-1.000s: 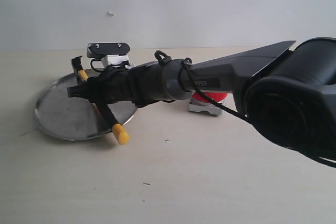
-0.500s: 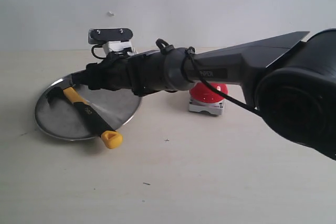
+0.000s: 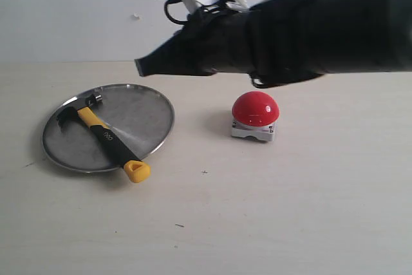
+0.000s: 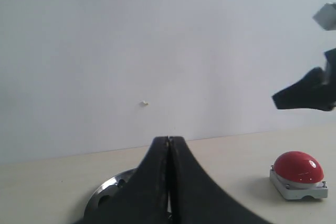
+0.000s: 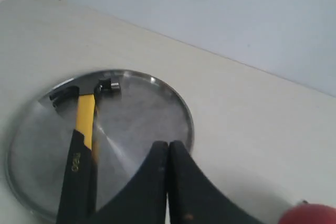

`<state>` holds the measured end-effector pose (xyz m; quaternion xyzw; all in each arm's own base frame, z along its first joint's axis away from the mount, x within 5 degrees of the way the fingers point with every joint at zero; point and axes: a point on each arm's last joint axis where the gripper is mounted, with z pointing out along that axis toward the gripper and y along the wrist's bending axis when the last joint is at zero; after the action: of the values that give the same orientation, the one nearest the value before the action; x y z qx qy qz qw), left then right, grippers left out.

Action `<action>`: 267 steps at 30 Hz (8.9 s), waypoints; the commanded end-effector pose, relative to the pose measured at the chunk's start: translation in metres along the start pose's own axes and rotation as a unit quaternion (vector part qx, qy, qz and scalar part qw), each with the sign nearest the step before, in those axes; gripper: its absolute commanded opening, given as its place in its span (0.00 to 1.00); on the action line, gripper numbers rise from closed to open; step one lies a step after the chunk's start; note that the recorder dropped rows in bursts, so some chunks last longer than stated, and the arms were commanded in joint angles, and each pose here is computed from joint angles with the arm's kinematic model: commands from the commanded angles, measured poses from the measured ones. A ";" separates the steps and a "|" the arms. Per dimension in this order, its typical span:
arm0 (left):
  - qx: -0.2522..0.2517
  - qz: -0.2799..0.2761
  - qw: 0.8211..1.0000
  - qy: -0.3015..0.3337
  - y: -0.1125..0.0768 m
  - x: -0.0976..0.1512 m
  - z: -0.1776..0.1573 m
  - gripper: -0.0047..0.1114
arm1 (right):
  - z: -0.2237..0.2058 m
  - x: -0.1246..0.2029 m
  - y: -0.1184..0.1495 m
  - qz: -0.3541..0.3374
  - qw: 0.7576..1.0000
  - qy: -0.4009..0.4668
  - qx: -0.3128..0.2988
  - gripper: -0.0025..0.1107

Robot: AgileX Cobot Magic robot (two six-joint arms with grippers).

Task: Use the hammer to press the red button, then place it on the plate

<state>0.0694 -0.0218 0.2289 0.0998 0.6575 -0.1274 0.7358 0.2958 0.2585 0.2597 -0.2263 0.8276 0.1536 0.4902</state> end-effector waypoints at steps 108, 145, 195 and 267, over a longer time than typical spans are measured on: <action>0.000 0.002 1.000 0.001 0.000 0.001 0.000 0.04 | -0.291 0.184 -0.085 0.045 0.952 -0.209 0.219 0.02; 0.000 0.002 1.000 0.001 0.000 0.001 0.000 0.04 | -0.265 0.223 -0.092 0.110 0.955 -0.145 0.233 0.02; -0.174 0.013 0.982 0.077 0.018 0.025 -0.023 0.04 | -0.265 0.223 -0.092 0.110 0.955 -0.144 0.234 0.02; -0.176 -0.005 0.968 0.180 0.018 0.043 -0.028 0.04 | -0.265 0.223 -0.092 0.110 0.955 -0.145 0.233 0.02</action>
<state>0.0538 0.0013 0.1814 -0.0108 0.7949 0.0075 0.6066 0.0541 0.0047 0.1861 0.0090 0.7834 0.0410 0.6200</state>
